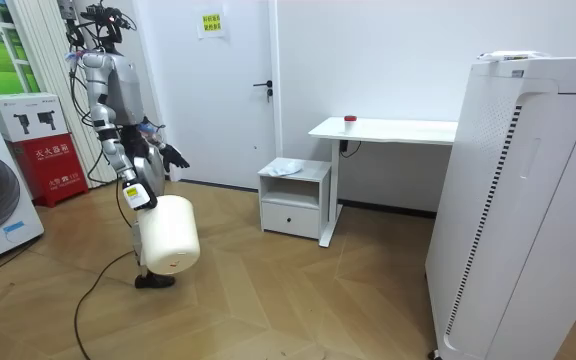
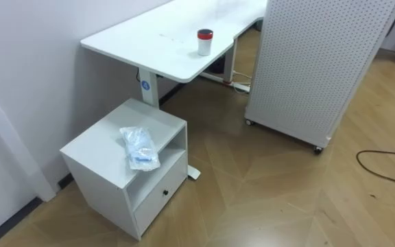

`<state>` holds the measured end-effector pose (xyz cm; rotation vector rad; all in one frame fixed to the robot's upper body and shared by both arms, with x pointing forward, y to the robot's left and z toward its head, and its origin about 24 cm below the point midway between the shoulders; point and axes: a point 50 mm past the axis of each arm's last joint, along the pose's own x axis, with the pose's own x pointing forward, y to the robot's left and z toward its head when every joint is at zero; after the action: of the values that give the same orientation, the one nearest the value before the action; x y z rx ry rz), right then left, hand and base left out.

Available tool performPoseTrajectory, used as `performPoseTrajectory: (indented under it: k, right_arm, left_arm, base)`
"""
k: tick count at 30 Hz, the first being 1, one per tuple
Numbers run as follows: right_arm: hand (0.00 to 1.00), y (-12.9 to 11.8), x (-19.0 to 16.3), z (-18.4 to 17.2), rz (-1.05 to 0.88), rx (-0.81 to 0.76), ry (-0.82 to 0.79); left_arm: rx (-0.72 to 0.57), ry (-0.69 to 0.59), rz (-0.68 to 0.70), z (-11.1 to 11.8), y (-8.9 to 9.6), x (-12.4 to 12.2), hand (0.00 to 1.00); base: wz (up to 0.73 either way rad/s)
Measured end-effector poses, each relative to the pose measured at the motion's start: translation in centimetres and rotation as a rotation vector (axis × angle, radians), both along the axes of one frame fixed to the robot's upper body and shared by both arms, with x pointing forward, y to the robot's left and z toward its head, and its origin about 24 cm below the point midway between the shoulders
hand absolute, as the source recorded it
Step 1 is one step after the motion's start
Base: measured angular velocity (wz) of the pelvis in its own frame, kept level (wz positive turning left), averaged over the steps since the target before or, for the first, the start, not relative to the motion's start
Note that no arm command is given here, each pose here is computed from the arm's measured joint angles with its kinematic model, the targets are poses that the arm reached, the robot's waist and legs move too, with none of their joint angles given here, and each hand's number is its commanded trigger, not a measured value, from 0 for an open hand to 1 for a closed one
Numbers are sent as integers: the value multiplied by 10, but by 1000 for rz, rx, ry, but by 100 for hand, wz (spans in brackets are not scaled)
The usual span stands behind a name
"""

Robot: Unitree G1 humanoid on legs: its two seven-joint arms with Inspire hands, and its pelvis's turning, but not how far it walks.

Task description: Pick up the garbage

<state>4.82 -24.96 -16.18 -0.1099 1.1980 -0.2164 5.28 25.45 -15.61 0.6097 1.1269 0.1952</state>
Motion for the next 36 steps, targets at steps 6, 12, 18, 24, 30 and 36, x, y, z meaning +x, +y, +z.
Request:
performPoseTrajectory:
  k: [6,12,18,24,30,36]
  right_arm:
    - [100,0,0,0,0,0,2]
    - [100,0,-1,0,-2,-5,4]
    - [100,0,-1,0,-3,-8,4]
    - [100,0,-1,0,-5,-7,4]
    - [100,0,0,0,0,-7,5]
    - [100,1,-3,-1,11,-24,22]
  left_arm:
    - [-2,12,8,-1,0,-6,0]
    - [-11,-7,39,0,1,-3,0]
    - [-14,-16,36,0,0,-2,0]
    - [-7,-7,47,0,2,-8,0]
    - [-12,-19,57,1,3,-1,0]
    - [-32,16,63,-1,3,-1,0]
  base:
    - [-1]
    - [0]
    - [0]
    - [2]
    - [1]
    - [-1]
